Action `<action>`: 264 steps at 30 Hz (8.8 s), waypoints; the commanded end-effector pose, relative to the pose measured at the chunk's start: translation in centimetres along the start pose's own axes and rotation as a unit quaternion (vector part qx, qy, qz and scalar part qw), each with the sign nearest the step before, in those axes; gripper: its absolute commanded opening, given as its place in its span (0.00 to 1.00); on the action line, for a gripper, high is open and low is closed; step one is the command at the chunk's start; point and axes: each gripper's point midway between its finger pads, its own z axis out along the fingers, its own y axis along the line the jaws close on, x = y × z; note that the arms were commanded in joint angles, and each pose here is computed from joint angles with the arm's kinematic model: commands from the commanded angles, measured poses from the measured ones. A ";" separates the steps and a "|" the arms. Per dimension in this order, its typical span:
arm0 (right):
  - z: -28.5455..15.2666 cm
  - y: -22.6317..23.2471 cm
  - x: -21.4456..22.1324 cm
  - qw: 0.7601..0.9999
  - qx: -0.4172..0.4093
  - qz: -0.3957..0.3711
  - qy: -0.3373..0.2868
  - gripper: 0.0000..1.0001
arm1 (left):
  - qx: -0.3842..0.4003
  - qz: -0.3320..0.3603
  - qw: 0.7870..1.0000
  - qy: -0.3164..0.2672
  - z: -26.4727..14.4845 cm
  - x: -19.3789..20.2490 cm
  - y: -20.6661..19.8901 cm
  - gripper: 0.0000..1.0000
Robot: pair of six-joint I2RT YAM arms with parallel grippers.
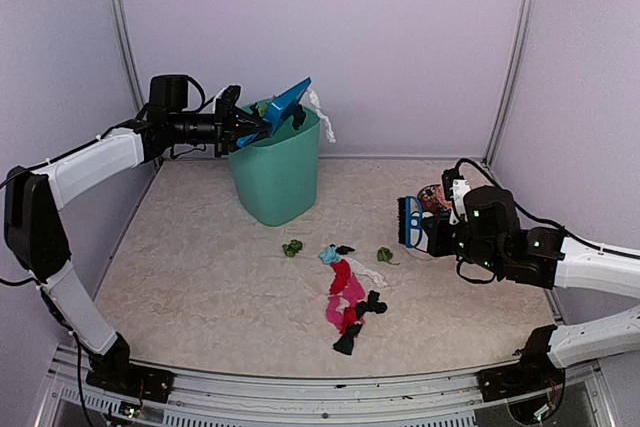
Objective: Sweep away the paper scraps from the table
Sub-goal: Dump the paper scraps in the dustpan into the trash bin, then sweep the dustpan into the trash bin, then sweep the paper scraps at the center of the board, then sweep the paper scraps into the dustpan.
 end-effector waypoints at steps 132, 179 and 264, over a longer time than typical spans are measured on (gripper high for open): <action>16.6 19.9 8.0 0.921 -0.182 0.280 0.200 0.00 | -0.438 0.176 0.871 -0.139 -13.6 15.0 5.8 0.00; 5.5 3.7 -2.2 0.993 -0.060 -0.074 0.069 0.00 | -0.354 0.280 0.890 0.066 -3.8 31.1 7.0 0.00; 2.1 11.0 17.3 0.894 -0.161 -0.341 0.243 0.00 | -0.429 0.179 0.851 0.244 5.7 41.0 16.2 0.00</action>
